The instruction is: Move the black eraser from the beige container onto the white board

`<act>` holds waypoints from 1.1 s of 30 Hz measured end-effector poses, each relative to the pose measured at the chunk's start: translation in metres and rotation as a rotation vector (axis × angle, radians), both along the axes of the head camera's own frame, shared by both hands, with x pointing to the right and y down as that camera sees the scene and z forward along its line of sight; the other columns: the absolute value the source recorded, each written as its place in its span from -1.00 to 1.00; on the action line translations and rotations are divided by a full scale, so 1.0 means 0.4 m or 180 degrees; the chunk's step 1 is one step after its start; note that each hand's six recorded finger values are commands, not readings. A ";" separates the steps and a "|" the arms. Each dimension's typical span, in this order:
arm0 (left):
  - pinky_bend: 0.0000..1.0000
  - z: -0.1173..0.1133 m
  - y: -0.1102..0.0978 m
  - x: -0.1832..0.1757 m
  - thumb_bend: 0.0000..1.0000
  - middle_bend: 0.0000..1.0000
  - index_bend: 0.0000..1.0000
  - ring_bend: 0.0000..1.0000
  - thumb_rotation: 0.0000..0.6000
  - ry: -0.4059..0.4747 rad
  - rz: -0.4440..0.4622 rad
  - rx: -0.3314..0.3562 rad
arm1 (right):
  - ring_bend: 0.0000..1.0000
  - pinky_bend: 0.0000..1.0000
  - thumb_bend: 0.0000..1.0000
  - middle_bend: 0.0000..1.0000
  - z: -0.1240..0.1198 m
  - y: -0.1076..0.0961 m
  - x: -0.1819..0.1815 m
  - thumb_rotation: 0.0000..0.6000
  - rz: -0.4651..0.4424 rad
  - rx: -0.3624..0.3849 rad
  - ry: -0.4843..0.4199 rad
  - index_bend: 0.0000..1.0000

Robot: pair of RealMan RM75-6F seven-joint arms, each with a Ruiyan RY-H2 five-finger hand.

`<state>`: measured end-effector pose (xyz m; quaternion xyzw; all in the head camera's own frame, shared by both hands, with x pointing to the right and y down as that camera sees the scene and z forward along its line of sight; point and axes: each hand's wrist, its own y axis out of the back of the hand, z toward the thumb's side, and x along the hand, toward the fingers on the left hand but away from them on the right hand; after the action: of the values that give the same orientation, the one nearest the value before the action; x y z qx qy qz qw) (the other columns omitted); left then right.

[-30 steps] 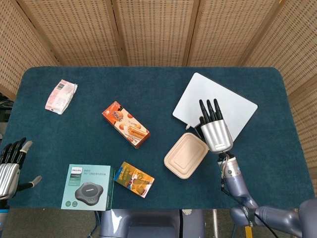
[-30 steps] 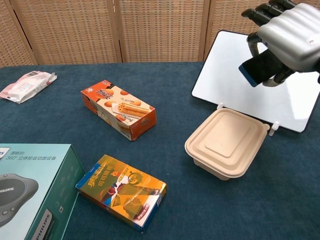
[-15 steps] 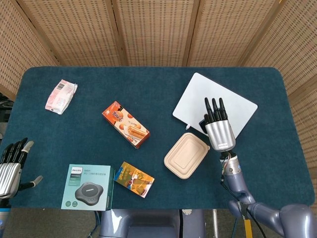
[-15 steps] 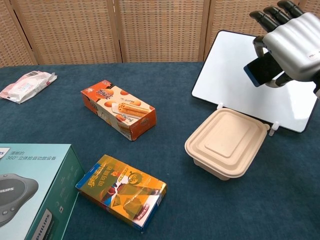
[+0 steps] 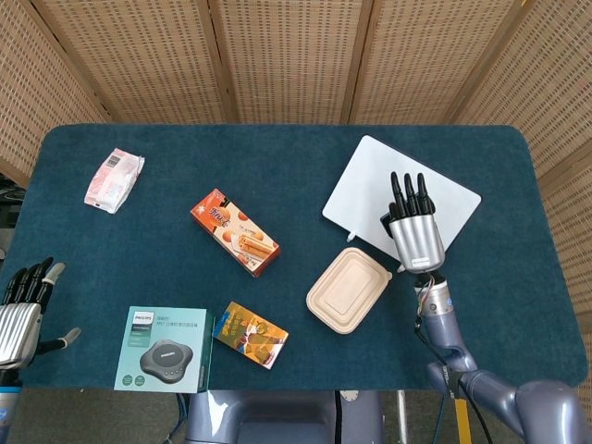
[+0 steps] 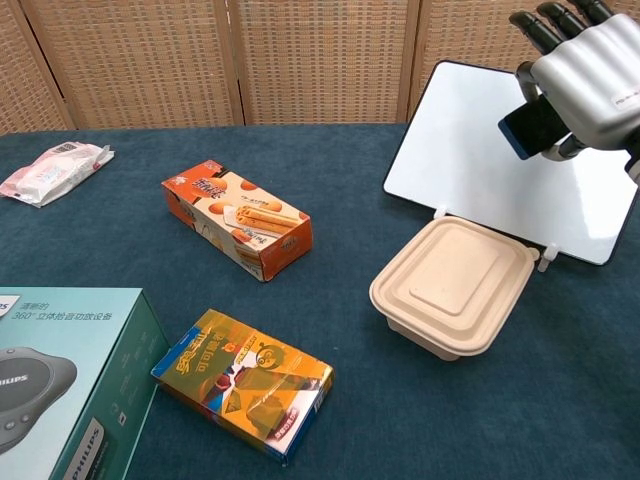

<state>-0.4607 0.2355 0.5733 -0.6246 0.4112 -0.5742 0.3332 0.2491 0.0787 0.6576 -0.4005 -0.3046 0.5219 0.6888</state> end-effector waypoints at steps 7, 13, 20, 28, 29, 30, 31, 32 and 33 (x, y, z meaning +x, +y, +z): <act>-1.00 -0.001 0.000 -0.002 -0.69 -1.00 -1.00 -1.00 1.00 -0.0001 -0.0010 0.0009 | -1.00 -1.00 -0.79 -0.90 0.008 -0.010 0.005 1.00 0.0020 0.0028 0.0182 0.07; -1.00 0.005 0.001 0.001 -0.69 -1.00 -1.00 -1.00 1.00 -0.0008 0.0000 -0.0018 | -1.00 -1.00 -0.79 -0.90 0.021 -0.013 0.021 1.00 0.0067 0.0011 0.0342 0.07; -1.00 0.006 0.002 0.002 -0.69 -1.00 -1.00 -1.00 1.00 -0.0009 -0.0001 -0.0027 | -1.00 -1.00 -0.79 -0.90 0.032 -0.012 0.020 1.00 0.0060 -0.0013 0.0411 0.08; -1.00 0.010 0.001 -0.001 -0.69 -1.00 -1.00 -1.00 1.00 -0.0014 -0.0012 -0.0042 | -1.00 -1.00 -0.79 -0.90 0.047 -0.016 0.017 1.00 0.0091 -0.0053 0.0448 0.08; -1.00 0.011 0.001 -0.001 -0.69 -1.00 -1.00 -1.00 1.00 -0.0013 -0.0013 -0.0046 | -1.00 -1.00 -0.79 -0.90 0.048 -0.017 0.017 1.00 0.0093 -0.0050 0.0461 0.08; -1.00 0.012 0.001 -0.001 -0.69 -1.00 -1.00 -1.00 1.00 -0.0011 -0.0012 -0.0052 | -1.00 -1.00 -0.79 -0.90 0.049 -0.017 0.017 1.00 0.0095 -0.0047 0.0477 0.08; -1.00 0.012 0.001 -0.001 -0.69 -1.00 -1.00 -1.00 1.00 -0.0010 -0.0010 -0.0054 | -1.00 -1.00 -0.79 -0.90 0.052 -0.018 0.017 1.00 0.0098 -0.0046 0.0499 0.08; -1.00 0.013 0.001 -0.001 -0.69 -1.00 -1.00 -1.00 1.00 -0.0010 -0.0008 -0.0054 | -1.00 -1.00 -0.79 -0.90 0.054 -0.018 0.017 1.00 0.0102 -0.0048 0.0512 0.08; -1.00 0.013 0.001 0.000 -0.69 -1.00 -1.00 -1.00 1.00 -0.0011 -0.0005 -0.0055 | -1.00 -1.00 -0.79 -0.90 0.057 -0.019 0.017 1.00 0.0107 -0.0050 0.0524 0.08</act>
<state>-0.4607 0.2360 0.5785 -0.6262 0.4062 -0.5791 0.3280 0.2557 0.0713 0.6804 -0.3566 -0.2495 0.5670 0.6994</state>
